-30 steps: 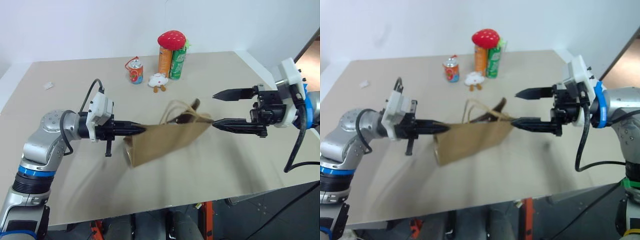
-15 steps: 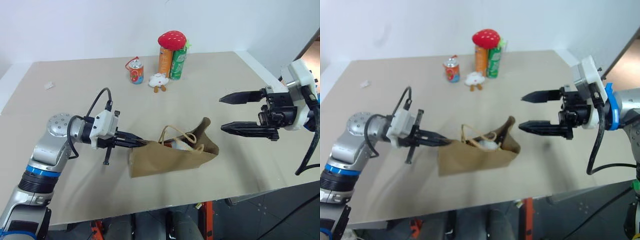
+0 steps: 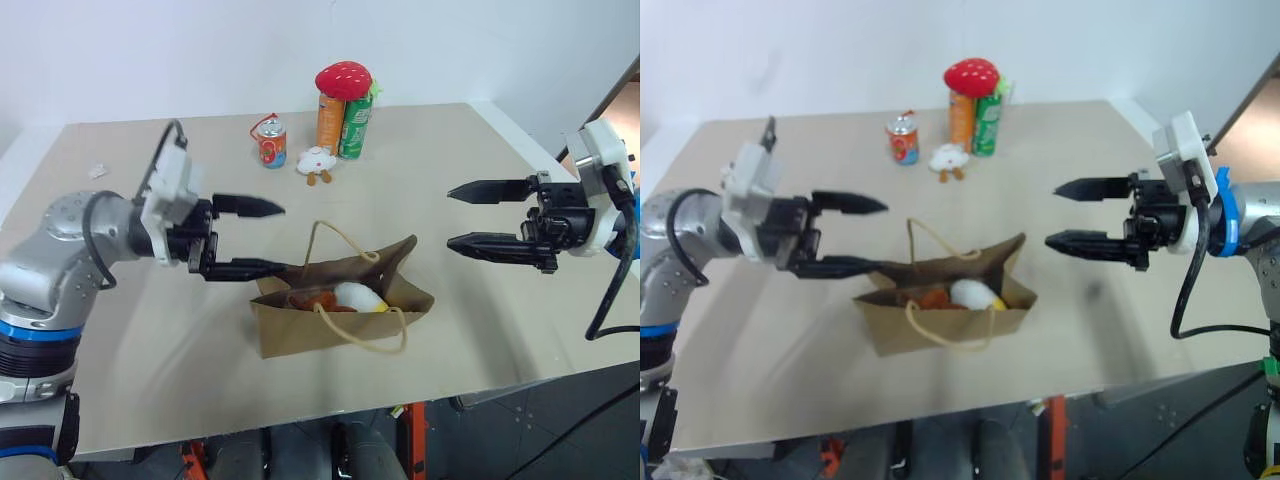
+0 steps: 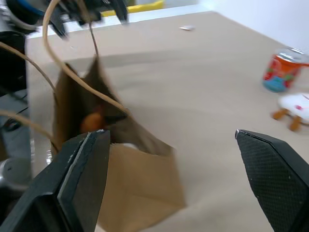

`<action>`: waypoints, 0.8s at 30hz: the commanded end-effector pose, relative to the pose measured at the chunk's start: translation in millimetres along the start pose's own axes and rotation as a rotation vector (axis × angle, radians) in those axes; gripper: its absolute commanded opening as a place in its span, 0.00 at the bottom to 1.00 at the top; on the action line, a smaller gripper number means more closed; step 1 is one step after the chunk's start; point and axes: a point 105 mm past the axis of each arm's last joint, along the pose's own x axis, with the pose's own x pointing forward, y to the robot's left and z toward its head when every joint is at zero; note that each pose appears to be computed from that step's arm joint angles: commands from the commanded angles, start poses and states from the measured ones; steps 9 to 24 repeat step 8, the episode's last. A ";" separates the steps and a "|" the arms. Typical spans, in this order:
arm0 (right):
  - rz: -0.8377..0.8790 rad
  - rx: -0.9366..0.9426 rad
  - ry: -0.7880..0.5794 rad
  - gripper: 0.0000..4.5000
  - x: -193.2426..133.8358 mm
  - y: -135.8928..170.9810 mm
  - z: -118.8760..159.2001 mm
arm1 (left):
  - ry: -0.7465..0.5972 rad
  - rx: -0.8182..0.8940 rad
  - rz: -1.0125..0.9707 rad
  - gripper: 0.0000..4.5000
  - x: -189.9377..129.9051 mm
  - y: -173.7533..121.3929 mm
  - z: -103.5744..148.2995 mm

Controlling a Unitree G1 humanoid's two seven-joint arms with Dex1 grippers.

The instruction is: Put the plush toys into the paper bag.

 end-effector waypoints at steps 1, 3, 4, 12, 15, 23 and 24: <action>-0.112 -0.047 -0.020 1.00 -12.3 -20.2 -2.6 | 0.087 0.072 0.244 0.94 -23.4 32.5 -8.1; -0.153 -0.052 -0.019 1.00 -16.7 -27.6 -10.3 | 0.136 0.070 0.341 0.94 -35.2 45.0 -23.4; -0.176 -0.050 -0.021 1.00 -18.7 -31.4 -14.1 | 0.168 0.075 0.375 0.94 -39.9 48.2 -33.5; -0.237 -0.043 -0.041 1.00 -21.0 -40.2 -25.4 | 0.192 0.034 0.477 0.94 -51.0 52.9 -63.4; -0.237 -0.043 -0.041 1.00 -21.0 -40.2 -25.4 | 0.192 0.034 0.477 0.94 -51.0 52.9 -63.4; -0.237 -0.043 -0.041 1.00 -21.0 -40.2 -25.4 | 0.192 0.034 0.477 0.94 -51.0 52.9 -63.4; -0.237 -0.043 -0.041 1.00 -21.0 -40.2 -25.4 | 0.192 0.034 0.477 0.94 -51.0 52.9 -63.4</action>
